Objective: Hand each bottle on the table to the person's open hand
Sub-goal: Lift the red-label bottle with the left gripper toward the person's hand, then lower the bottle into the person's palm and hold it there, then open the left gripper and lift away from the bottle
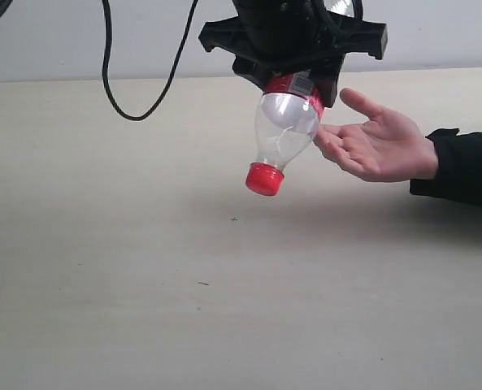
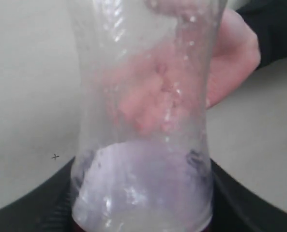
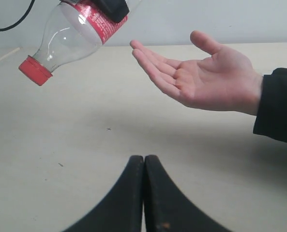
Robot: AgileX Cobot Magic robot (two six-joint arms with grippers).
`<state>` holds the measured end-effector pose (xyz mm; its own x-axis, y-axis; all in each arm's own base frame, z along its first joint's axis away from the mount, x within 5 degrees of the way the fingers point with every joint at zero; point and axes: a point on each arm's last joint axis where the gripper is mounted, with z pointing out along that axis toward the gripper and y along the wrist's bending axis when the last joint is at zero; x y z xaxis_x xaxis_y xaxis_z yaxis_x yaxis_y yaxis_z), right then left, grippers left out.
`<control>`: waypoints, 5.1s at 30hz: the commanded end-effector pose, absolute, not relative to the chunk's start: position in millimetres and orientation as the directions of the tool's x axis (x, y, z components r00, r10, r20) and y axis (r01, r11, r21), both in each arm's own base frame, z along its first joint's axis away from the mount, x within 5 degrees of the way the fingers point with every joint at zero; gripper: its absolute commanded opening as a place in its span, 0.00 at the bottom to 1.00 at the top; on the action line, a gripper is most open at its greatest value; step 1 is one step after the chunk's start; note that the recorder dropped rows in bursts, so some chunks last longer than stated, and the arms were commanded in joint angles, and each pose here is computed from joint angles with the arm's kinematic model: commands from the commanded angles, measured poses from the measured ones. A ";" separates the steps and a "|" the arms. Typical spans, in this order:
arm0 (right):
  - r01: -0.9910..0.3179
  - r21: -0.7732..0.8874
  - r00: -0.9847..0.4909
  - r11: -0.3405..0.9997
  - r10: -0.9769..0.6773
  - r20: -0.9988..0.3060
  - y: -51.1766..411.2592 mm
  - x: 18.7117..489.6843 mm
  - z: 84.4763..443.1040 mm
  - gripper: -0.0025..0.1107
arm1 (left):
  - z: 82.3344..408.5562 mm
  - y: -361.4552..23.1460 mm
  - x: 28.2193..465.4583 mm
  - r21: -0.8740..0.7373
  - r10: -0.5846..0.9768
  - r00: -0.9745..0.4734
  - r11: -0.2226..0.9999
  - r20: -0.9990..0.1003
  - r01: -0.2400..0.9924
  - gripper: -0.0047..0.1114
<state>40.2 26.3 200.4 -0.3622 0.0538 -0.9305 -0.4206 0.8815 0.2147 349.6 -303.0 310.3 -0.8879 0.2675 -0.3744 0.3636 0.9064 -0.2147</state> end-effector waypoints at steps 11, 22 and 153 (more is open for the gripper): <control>-0.421 0.214 -0.352 0.881 0.058 -0.934 26.3 40.5 200.1 0.02 | 320.1 -343.1 305.0 -0.360 0.279 -0.906 0.849 -0.318 0.388 0.04; -0.421 0.214 -0.352 0.881 0.058 -0.934 26.3 40.5 200.1 0.02 | 303.1 -373.4 304.4 -0.465 0.148 -0.931 0.833 -0.335 0.299 0.04; -0.421 0.214 -0.356 0.881 0.056 -0.933 26.3 40.4 199.7 0.02 | 338.7 -309.4 370.4 -0.443 -0.113 -0.826 0.879 -0.552 0.175 0.67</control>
